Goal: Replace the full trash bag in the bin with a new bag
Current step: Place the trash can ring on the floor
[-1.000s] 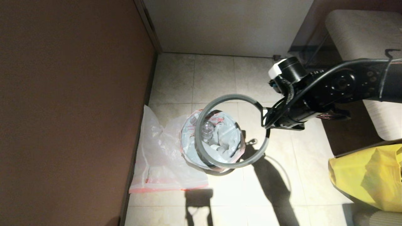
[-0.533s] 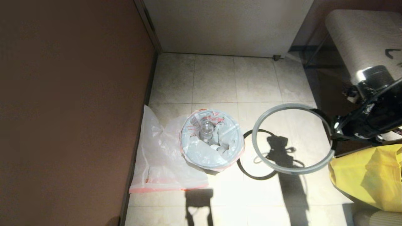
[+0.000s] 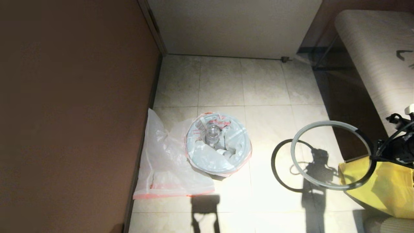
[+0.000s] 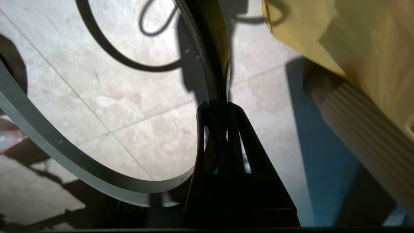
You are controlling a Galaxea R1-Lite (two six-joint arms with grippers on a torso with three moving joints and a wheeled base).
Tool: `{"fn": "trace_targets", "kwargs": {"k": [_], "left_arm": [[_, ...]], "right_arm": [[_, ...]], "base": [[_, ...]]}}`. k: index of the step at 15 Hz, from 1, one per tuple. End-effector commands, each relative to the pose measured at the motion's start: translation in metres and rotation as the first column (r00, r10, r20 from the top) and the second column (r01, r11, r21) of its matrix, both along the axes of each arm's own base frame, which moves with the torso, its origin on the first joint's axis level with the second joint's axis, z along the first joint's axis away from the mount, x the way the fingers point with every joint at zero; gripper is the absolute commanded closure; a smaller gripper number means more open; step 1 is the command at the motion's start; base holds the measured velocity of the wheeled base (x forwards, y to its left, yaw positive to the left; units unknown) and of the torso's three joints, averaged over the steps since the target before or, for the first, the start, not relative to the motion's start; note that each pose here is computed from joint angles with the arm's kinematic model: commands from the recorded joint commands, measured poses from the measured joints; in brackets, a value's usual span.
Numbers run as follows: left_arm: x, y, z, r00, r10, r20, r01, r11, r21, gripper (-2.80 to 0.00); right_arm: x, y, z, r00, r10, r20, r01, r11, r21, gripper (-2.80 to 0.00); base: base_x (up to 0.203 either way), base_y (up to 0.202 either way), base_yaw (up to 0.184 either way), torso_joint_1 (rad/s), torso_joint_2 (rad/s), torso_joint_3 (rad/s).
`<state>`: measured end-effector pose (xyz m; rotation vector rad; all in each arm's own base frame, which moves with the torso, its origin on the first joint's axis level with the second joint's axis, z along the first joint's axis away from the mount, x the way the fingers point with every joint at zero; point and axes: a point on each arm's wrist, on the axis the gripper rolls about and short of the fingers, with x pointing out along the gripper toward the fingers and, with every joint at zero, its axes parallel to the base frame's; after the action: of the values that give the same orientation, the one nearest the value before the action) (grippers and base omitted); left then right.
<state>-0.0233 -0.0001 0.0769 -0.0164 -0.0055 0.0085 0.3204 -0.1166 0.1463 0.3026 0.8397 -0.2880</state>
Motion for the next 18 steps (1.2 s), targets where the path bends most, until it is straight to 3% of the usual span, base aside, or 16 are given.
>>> {"fn": "trace_targets", "kwargs": {"k": [1,5,8,10,13,17,18], "left_arm": [[0.0,0.0,0.0,1.0,0.001,0.001,-0.001,1.0,0.0,0.0],[0.0,0.0,0.0,1.0,0.001,0.001,-0.001,1.0,0.0,0.0],[0.0,0.0,0.0,1.0,0.001,0.001,-0.001,1.0,0.0,0.0],[0.0,0.0,0.0,1.0,0.001,0.001,-0.001,1.0,0.0,0.0],[0.0,0.0,0.0,1.0,0.001,0.001,-0.001,1.0,0.0,0.0],[0.0,0.0,0.0,1.0,0.001,0.001,-0.001,1.0,0.0,0.0],[0.0,0.0,0.0,1.0,0.001,0.001,-0.001,1.0,0.0,0.0]], "right_arm": [[0.035,-0.007,-0.046,0.999,0.026,-0.042,-0.026,1.0,0.01,0.0],[0.088,0.006,-0.097,0.978,0.184,-0.103,-0.192,0.979,-0.073,0.0],[0.116,0.001,-0.14,0.943,0.29,-0.163,-0.312,0.941,-0.133,0.0],[0.132,0.023,-0.161,0.913,0.365,-0.181,-0.392,0.908,-0.146,0.0],[0.137,0.034,-0.182,0.896,0.394,-0.205,-0.424,0.896,-0.133,0.0],[0.143,0.032,-0.201,0.903,0.393,-0.174,-0.42,0.893,-0.162,0.0],[0.143,0.03,-0.202,0.905,0.391,-0.17,-0.417,0.894,-0.165,-2.8]], "base": [[0.0,0.0,0.0,0.0,0.0,0.0],[0.0,0.0,0.0,0.0,0.0,0.0],[0.0,0.0,0.0,0.0,0.0,0.0],[0.0,0.0,0.0,0.0,0.0,0.0],[0.0,0.0,0.0,0.0,0.0,0.0],[0.0,0.0,0.0,0.0,0.0,0.0],[0.0,0.0,0.0,0.0,0.0,0.0]]}}
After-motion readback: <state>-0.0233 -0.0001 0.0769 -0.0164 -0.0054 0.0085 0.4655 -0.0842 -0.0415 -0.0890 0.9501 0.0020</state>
